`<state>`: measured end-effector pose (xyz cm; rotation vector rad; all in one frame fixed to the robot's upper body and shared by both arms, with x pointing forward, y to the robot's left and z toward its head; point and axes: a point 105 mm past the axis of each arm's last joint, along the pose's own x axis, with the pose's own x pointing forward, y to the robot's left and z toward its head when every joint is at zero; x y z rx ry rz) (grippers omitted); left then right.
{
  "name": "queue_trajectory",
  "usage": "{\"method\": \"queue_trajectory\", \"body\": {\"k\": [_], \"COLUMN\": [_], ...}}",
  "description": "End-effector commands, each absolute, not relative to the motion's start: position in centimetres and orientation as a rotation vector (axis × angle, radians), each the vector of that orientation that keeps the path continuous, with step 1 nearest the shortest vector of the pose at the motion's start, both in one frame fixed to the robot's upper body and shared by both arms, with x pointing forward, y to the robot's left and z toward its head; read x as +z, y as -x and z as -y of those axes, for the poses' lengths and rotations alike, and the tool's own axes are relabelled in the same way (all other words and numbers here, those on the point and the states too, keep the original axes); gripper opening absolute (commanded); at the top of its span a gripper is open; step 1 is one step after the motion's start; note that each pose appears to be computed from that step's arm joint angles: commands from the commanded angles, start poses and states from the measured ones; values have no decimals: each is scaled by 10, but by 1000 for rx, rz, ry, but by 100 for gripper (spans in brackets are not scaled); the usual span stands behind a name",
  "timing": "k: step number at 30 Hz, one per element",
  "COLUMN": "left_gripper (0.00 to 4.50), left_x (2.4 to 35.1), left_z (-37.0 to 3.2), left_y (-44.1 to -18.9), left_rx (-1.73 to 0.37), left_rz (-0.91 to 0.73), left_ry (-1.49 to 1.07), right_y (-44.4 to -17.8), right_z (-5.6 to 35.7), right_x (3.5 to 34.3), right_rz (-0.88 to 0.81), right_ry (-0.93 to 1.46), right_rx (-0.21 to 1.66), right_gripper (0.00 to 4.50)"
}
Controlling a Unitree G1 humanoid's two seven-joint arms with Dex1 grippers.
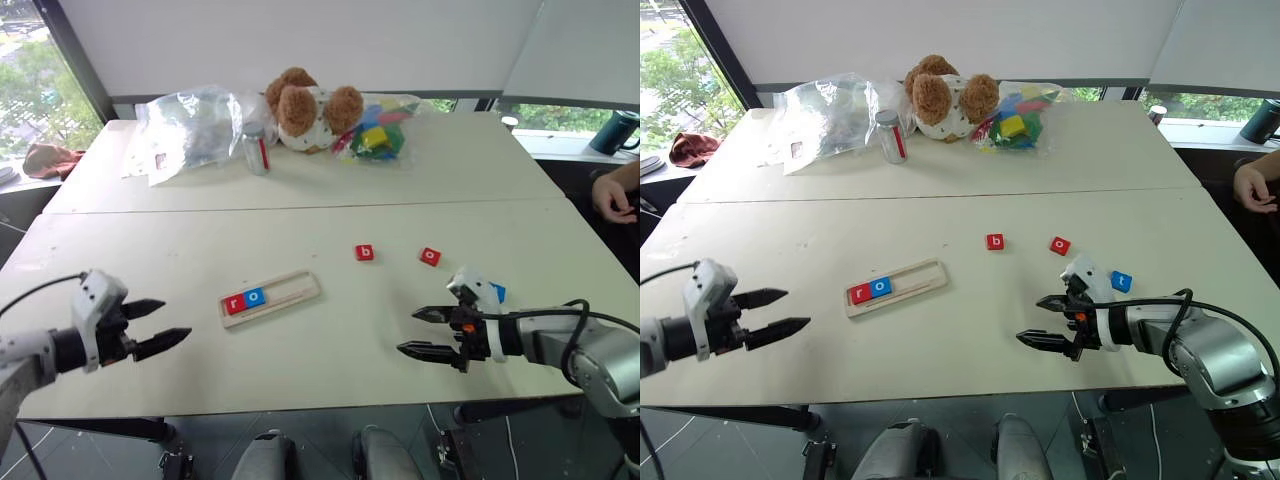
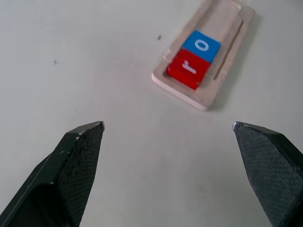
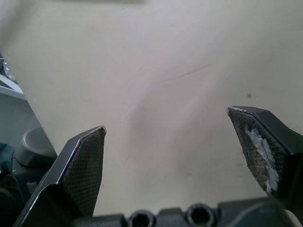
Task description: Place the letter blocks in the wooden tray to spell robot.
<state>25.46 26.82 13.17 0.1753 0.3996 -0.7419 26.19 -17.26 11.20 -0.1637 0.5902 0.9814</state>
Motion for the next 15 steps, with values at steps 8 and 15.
{"method": "queue_trajectory", "body": {"k": [8,15], "left_gripper": [450,450], "left_x": [127,119], "left_z": [-217,-212], "left_y": [-292,-304], "left_rx": [-1004,-1072], "left_rz": [-284,-264], "left_ry": [-358,-444], "right_y": [-256,-248], "right_z": [108,83], "right_x": [141,142], "right_rz": [-448,-422], "right_ry": [211,208], "right_rx": [1180,1238], "right_gripper": [447,447]}}
